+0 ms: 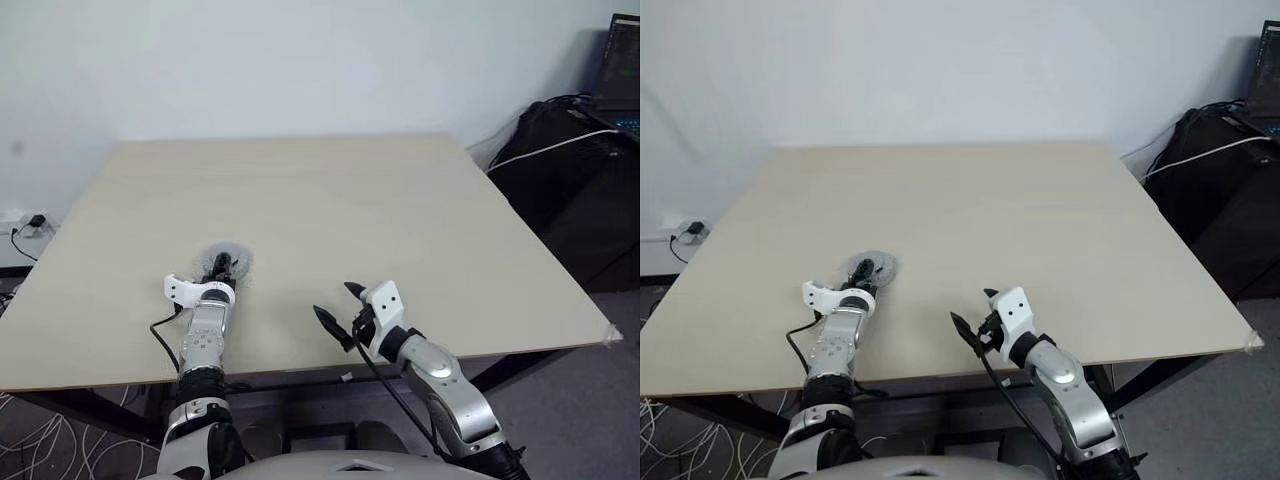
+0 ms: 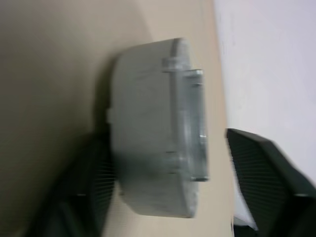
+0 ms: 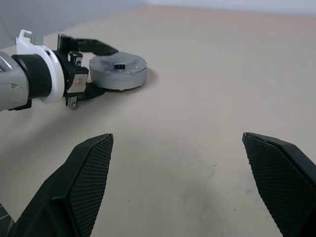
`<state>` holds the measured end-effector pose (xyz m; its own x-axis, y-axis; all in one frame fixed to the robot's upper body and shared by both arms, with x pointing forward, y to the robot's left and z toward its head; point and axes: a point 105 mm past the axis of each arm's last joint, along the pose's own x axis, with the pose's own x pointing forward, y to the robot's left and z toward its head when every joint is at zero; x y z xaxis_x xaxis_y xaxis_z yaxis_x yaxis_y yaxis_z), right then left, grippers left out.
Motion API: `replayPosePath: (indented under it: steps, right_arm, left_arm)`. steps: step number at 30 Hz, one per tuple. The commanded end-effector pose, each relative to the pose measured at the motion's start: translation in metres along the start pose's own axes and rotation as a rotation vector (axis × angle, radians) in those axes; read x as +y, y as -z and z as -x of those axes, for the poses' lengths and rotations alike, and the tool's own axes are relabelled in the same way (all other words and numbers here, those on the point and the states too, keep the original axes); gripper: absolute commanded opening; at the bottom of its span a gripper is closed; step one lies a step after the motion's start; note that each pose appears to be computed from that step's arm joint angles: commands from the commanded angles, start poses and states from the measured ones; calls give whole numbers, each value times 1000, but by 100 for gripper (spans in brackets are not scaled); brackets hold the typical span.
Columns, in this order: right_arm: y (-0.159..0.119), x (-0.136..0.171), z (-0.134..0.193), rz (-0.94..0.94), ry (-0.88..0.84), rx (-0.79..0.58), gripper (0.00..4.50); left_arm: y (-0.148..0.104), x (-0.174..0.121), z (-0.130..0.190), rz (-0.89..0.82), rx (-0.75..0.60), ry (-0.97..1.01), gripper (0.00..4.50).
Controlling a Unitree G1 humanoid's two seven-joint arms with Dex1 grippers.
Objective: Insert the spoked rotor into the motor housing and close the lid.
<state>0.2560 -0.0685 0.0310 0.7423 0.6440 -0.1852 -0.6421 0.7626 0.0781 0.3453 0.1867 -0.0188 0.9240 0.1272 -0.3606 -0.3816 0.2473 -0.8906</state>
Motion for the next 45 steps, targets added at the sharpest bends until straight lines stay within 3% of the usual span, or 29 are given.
replayPosePath:
  steps: [1,8,13,18,24,27,37,45]
  right_arm:
    - [-11,-5,0,20,14,-39,450]
    - [-12,-3,-1,11,9,-45,450]
    - [-9,-5,1,-10,4,-26,450]
    - [-6,-8,5,-71,27,-20,450]
    - [-2,-18,11,19,131,-58,450]
    - [-6,-26,15,115,210,-101,450]
    - [-3,-44,43,158,458,-165,450]
    - [4,-40,58,84,500,-169,450]
  left_arm:
    - [28,17,19,-23,55,-98,447]
    - [52,39,57,-40,187,-200,447]
    - [46,41,73,-45,201,-219,447]
    - [39,19,85,-271,224,-63,447]
    - [26,12,98,-843,134,146,447]
    - [26,11,103,-1001,70,212,447]
    - [15,1,119,-1244,-192,340,447]
    - [19,-5,133,-1288,-241,426,447]
